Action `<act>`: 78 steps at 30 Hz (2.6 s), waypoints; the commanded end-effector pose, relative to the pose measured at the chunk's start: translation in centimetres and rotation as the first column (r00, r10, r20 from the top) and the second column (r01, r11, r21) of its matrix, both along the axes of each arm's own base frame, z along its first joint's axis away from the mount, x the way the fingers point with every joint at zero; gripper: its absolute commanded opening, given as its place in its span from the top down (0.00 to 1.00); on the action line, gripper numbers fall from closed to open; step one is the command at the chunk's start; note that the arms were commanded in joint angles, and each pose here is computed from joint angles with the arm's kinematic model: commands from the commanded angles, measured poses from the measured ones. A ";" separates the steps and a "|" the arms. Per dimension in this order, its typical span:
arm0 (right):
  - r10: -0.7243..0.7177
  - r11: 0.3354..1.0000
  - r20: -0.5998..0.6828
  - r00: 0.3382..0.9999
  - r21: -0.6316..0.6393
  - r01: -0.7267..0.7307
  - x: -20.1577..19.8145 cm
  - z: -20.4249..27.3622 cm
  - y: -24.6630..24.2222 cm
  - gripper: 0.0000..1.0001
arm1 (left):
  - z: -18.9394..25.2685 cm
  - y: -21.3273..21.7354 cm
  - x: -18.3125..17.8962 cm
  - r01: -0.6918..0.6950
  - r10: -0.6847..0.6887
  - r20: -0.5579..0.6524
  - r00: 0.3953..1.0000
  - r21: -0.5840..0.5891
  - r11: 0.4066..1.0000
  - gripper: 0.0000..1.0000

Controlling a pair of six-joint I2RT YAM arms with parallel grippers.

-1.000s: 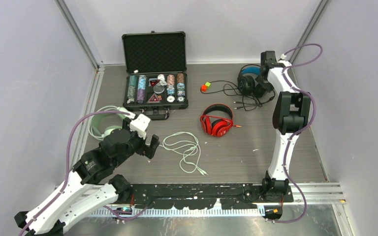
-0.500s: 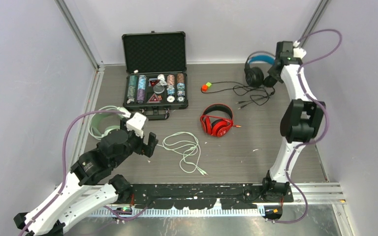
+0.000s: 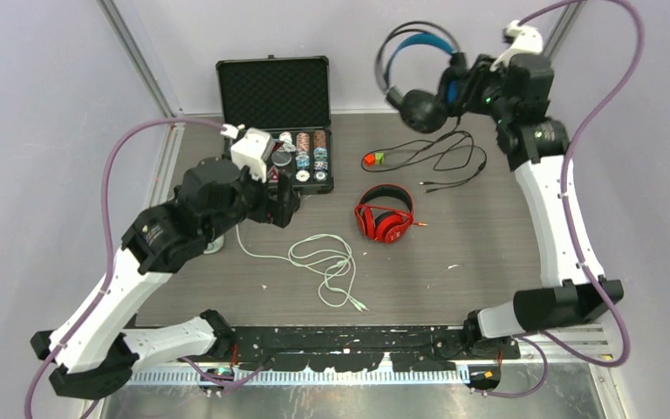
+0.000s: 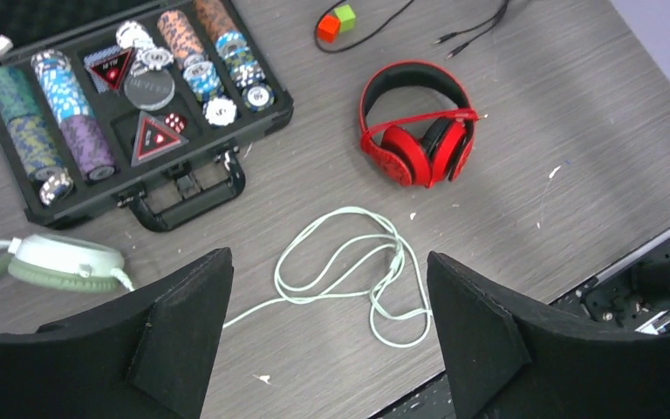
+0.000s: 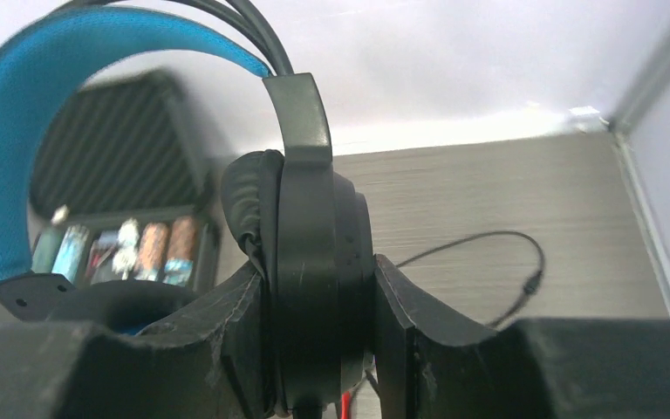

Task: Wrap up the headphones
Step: Pick up the headphones from the corner of the board, then untie the headphones cable from the headphones.

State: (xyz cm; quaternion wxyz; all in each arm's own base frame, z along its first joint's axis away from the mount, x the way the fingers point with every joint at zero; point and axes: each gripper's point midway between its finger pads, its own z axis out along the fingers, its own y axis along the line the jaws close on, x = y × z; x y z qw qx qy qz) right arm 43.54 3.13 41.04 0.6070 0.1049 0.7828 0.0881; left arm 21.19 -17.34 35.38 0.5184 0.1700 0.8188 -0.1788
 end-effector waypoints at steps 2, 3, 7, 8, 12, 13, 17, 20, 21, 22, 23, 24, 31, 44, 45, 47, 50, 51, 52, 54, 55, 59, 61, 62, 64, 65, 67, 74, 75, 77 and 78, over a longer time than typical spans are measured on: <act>0.345 0.914 0.294 0.891 -0.322 -0.247 -4.1 5.6 7.2 1.00 | 4.3 -1.0 0.3 0.024 -0.024 0.011 1.000 -0.028 0.999 0.15; 0.383 0.897 0.309 0.871 -0.350 -0.270 -4.9 5.8 8.0 1.00 | 5.6 -1.2 0.6 0.022 -0.021 0.032 0.999 -0.038 0.999 0.14; 0.510 0.827 0.302 0.805 -0.428 -0.364 -7.6 4.9 10.6 1.00 | 8.9 -2.4 1.9 0.038 -0.037 0.054 0.998 -0.027 0.999 0.12; 0.527 0.815 0.303 0.794 -0.445 -0.371 -8.1 4.7 10.9 1.00 | 10.0 -2.5 2.1 0.040 -0.038 0.072 0.997 -0.030 0.999 0.12; 0.576 0.781 0.307 0.758 -0.481 -0.399 -9.8 4.5 12.1 1.00 | 9.7 -3.6 4.2 0.017 -0.019 0.048 0.999 0.044 0.999 0.09; 0.591 0.772 0.310 0.745 -0.486 -0.409 -10.3 4.6 12.5 1.00 | 9.5 -4.1 4.8 0.022 -0.024 0.039 0.999 0.059 0.998 0.08; 0.624 0.750 0.328 0.709 -0.504 -0.428 -11.8 5.1 13.7 0.99 | 8.0 -6.2 7.1 0.044 -0.041 -0.027 0.999 0.088 0.995 0.07; 0.634 0.742 0.329 0.700 -0.513 -0.431 -12.4 5.2 14.2 0.99 | 7.0 -7.0 8.3 0.041 -0.035 -0.059 0.998 0.101 0.994 0.07; 0.638 0.739 0.329 0.696 -0.516 -0.433 -12.6 5.1 14.4 0.99 | 6.7 -7.2 8.6 0.042 -0.036 -0.067 0.997 0.104 0.994 0.06; 0.640 0.737 0.326 0.696 -0.517 -0.435 -12.6 5.0 14.5 1.00 | 6.5 -7.4 8.8 0.047 -0.039 -0.072 0.997 0.103 0.994 0.06; 0.642 0.734 0.319 0.697 -0.520 -0.437 -12.6 4.8 14.7 1.00 | 6.2 -7.7 9.0 0.054 -0.046 -0.078 0.996 0.100 0.993 0.06; 0.644 0.731 0.315 0.697 -0.520 -0.441 -12.7 4.8 14.8 1.00 | 5.8 -7.9 9.3 0.058 -0.049 -0.084 0.995 0.105 0.993 0.06; 0.662 0.714 0.301 0.686 -0.531 -0.456 -13.1 4.1 15.8 0.99 | 3.7 -7.0 11.2 -0.025 0.040 -0.078 0.996 0.182 0.983 0.30; 0.659 0.722 0.254 0.708 -0.478 -0.500 -12.4 2.5 17.3 0.98 | 1.9 -6.0 10.9 -0.021 0.045 -0.091 0.995 0.255 0.967 1.00; 0.657 0.727 0.254 0.710 -0.464 -0.506 -12.4 2.5 17.4 0.94 | 1.7 -5.9 10.9 -0.019 0.044 -0.091 0.995 0.260 0.965 1.00; 0.653 0.740 0.259 0.712 -0.422 -0.524 -12.6 2.6 17.6 0.78 | 1.7 -5.6 10.9 -0.026 0.048 -0.078 0.996 0.257 0.966 1.00; 0.658 0.748 0.260 0.707 -0.339 -0.571 -13.6 2.5 18.1 0.52 | 2.1 -4.6 11.1 -0.055 0.070 -0.063 0.996 0.220 0.974 1.00; 0.662 0.746 0.257 0.704 -0.316 -0.586 -14.0 2.4 18.2 0.47 | 2.4 -4.2 11.2 -0.069 0.081 -0.059 0.995 0.195 0.978 1.00; 0.667 0.743 0.247 0.703 -0.290 -0.603 -14.4 2.2 18.2 0.44 | 2.7 -3.7 11.4 -0.084 0.095 -0.060 0.994 0.165 0.983 1.00; 0.685 0.728 0.225 0.693 -0.245 -0.640 -15.4 1.8 18.5 0.39 | 3.9 -2.5 11.6 -0.115 0.120 -0.050 0.992 0.094 0.989 1.00; 0.689 0.724 0.222 0.690 -0.210 -0.657 -16.1 1.7 18.5 0.38 | 4.4 -1.8 11.7 -0.131 0.134 -0.044 0.990 0.065 0.989 1.00; 0.720 0.691 0.215 0.660 -0.143 -0.708 -18.5 1.6 18.5 0.31 | 6.6 0.5 11.8 -0.175 0.175 -0.007 0.985 -0.016 0.985 1.00; 0.731 0.679 0.225 0.644 -0.141 -0.721 -19.4 1.9 18.3 0.29 | 7.3 1.5 11.8 -0.190 0.190 0.007 0.982 -0.033 0.981 1.00; 0.730 0.678 0.235 0.641 -0.141 -0.721 -19.7 2.2 18.2 0.29 | 7.6 2.0 11.7 -0.197 0.198 0.013 0.980 -0.036 0.980 1.00; 0.724 0.684 0.254 0.641 -0.141 -0.716 -20.1 2.9 17.9 0.28 | 7.9 2.7 11.5 -0.206 0.206 0.021 0.978 -0.035 0.978 1.00; 0.716 0.692 0.260 0.648 -0.139 -0.709 -20.1 3.1 17.7 0.28 | 8.1 2.9 11.3 -0.205 0.206 0.025 0.978 -0.037 0.978 1.00; 0.697 0.713 0.257 0.670 -0.144 -0.687 -19.7 2.9 17.3 0.28 | 8.5 3.1 10.7 -0.194 0.196 0.028 0.980 -0.051 0.980 1.00; 0.688 0.726 0.188 0.701 -0.191 -0.661 -17.8 0.1 17.4 0.28 | 9.3 1.9 8.2 -0.068 0.070 0.021 0.997 -0.090 0.994 1.00; 0.702 0.711 0.173 0.690 -0.210 -0.671 -17.6 -0.4 17.7 0.28 | 9.3 1.7 8.0 -0.057 0.059 0.017 0.998 -0.091 0.994 1.00; 0.720 0.690 0.150 0.677 -0.254 -0.678 -17.1 -1.1 17.9 0.28 | 9.2 1.4 7.6 -0.030 0.031 0.013 0.999 -0.092 0.995 1.00; 0.728 0.680 0.144 0.670 -0.278 -0.679 -16.9 -1.3 18.0 0.28 | 9.2 1.3 7.4 -0.018 0.019 0.013 1.000 -0.091 0.996 1.00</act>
